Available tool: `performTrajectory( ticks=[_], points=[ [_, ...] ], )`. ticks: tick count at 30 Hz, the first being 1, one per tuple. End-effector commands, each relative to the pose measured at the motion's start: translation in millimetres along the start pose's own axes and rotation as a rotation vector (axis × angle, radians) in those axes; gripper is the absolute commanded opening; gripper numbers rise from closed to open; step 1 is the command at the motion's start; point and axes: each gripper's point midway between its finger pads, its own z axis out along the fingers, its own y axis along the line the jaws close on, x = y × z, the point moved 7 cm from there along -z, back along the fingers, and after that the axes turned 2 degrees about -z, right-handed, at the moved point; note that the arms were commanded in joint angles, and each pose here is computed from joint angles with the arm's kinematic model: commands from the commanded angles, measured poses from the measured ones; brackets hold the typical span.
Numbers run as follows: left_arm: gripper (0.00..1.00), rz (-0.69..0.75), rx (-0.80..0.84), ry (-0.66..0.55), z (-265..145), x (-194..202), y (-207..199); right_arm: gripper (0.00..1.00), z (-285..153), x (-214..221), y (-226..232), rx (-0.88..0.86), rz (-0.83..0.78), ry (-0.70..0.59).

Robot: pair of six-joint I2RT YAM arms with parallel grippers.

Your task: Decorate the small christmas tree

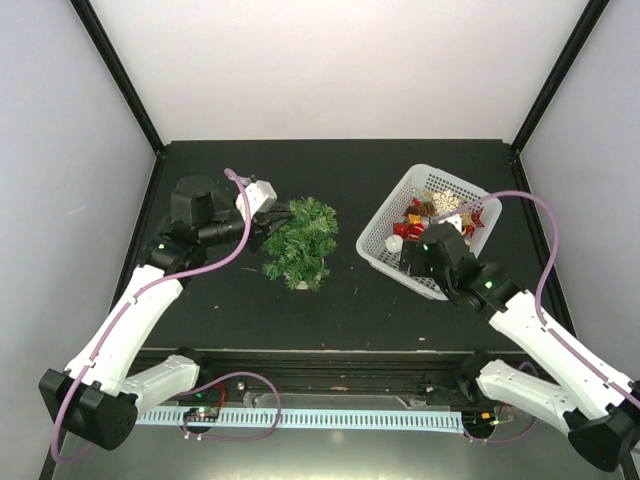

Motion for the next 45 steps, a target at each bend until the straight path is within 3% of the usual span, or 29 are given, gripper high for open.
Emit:
performTrajectory(
  ticks=[1, 8, 14, 19, 23, 30, 41, 45],
  points=[
    [0.29, 0.021, -0.043, 0.017, -2, 2, 2, 0.95, -6, -27, -2, 0.119, 0.002, -0.064],
    [0.73, 0.028, -0.04, -0.001, -4, -9, 2, 0.9, 31, -24, 9, 0.108, 0.018, 0.058],
    [0.95, 0.04, -0.116, -0.005, -19, -33, 3, 0.83, 63, -18, 41, -0.03, -0.02, 0.192],
    [0.99, 0.026, -0.154, -0.016, -31, -51, 4, 0.87, 81, -51, 69, -0.061, -0.044, 0.181],
    [0.99, 0.019, -0.164, -0.023, -40, -58, 1, 0.89, 113, -64, 88, -0.013, -0.069, 0.256],
    [0.99, 0.026, -0.178, -0.007, -47, -56, -2, 0.88, 162, -51, 99, 0.059, -0.097, 0.361],
    [0.99, 0.005, -0.173, 0.02, -42, -44, 0, 0.83, 170, -26, 86, 0.103, -0.108, 0.407],
    [0.99, 0.003, -0.174, 0.023, -42, -43, 0, 0.76, 167, -6, 76, 0.105, -0.11, 0.431]
  ],
)
